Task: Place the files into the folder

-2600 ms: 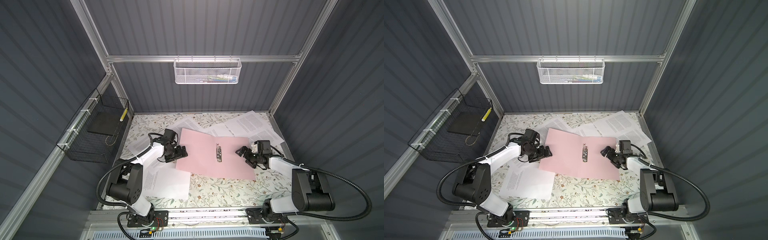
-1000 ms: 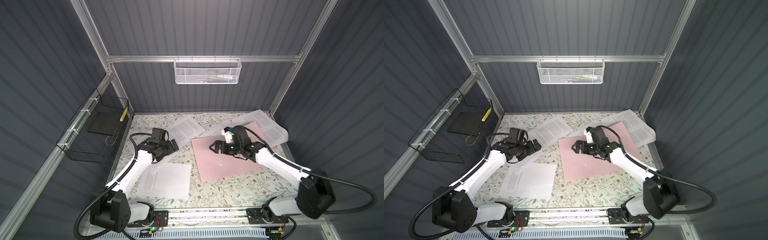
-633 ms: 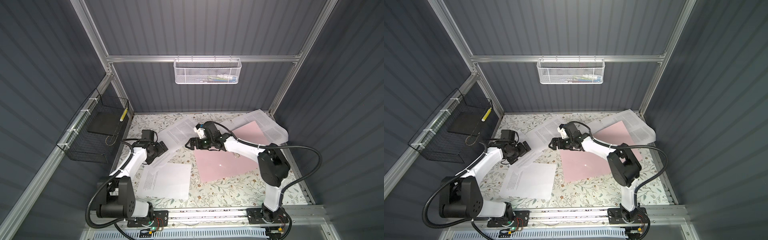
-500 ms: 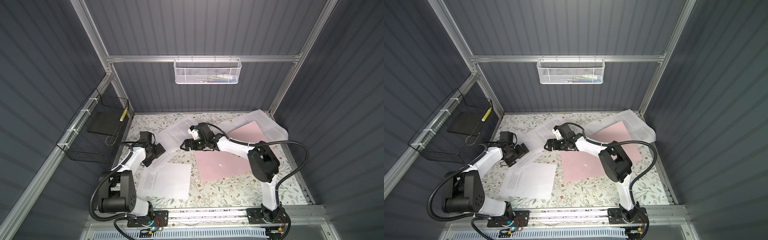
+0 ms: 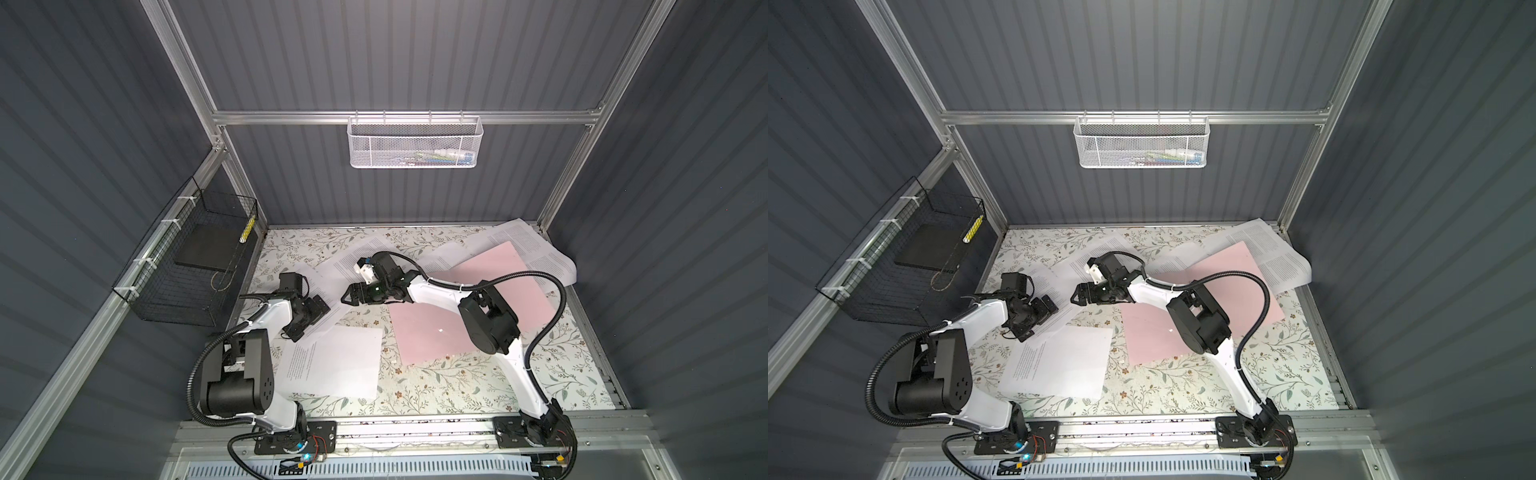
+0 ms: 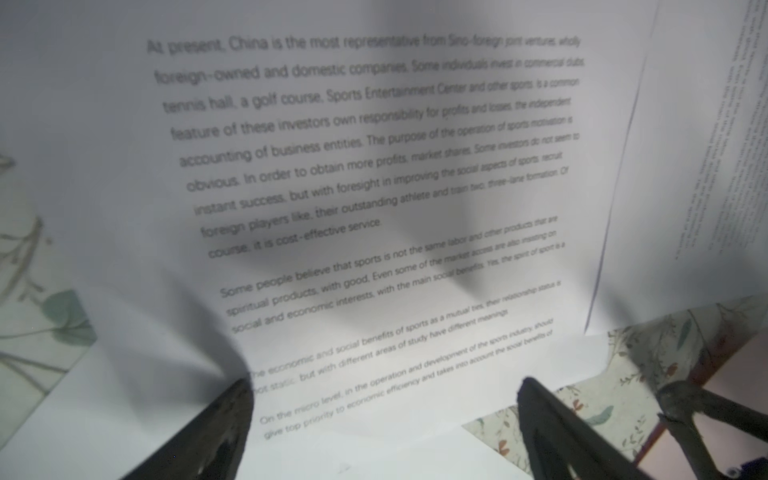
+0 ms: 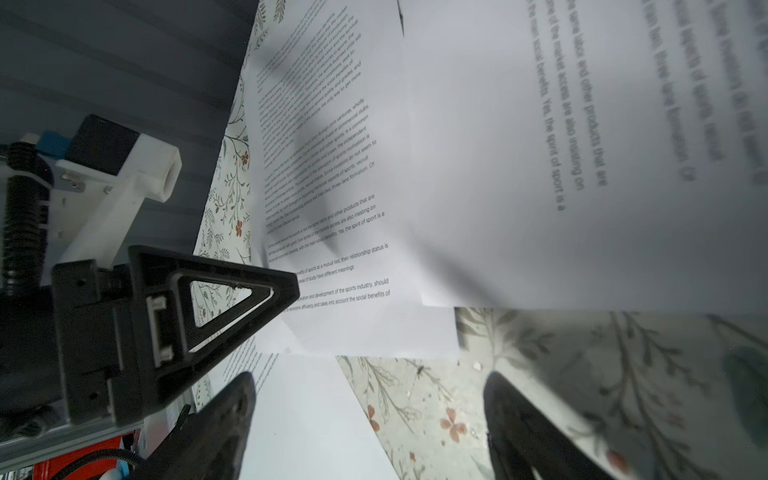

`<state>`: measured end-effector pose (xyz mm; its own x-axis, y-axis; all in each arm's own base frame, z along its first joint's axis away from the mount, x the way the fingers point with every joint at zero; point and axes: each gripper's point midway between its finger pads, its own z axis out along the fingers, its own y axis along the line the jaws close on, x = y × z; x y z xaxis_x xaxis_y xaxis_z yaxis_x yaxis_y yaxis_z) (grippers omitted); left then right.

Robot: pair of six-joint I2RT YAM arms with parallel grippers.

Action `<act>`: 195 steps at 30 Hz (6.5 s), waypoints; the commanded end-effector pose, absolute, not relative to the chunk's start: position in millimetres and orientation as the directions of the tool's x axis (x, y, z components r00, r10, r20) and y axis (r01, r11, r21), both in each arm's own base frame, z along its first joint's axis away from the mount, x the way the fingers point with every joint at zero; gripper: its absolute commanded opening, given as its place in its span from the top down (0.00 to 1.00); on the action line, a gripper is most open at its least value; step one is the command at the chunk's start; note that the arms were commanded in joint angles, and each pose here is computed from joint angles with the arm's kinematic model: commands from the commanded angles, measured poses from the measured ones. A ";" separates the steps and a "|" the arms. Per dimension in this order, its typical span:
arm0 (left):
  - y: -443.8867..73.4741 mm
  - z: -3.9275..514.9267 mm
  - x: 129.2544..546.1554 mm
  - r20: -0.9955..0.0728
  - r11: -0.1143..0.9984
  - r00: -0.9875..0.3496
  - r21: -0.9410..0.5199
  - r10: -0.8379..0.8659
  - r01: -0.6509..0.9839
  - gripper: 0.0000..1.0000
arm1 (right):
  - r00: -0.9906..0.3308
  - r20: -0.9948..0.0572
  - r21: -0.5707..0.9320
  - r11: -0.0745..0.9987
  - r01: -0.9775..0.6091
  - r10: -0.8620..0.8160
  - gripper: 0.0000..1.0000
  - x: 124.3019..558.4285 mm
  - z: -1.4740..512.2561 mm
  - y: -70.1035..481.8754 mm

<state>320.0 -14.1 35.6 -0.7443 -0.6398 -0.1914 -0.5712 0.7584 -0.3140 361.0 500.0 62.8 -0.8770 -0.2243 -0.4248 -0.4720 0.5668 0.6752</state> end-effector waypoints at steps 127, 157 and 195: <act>-397.9 99.4 310.9 -0.207 0.724 -0.965 -0.641 0.159 0.257 0.00 | -0.678 -0.438 0.528 0.780 0.337 0.590 0.05 260.2 84.6 71.0; -454.5 28.3 246.0 -0.117 0.729 -0.937 -0.599 0.329 0.331 0.00 | -0.852 -0.411 0.490 0.867 0.094 0.325 0.11 363.6 113.5 65.2; -454.0 18.9 242.5 -0.103 0.724 -0.926 -0.594 0.364 0.351 0.00 | -0.934 -0.340 0.441 0.896 -0.051 0.114 0.64 387.3 70.4 107.6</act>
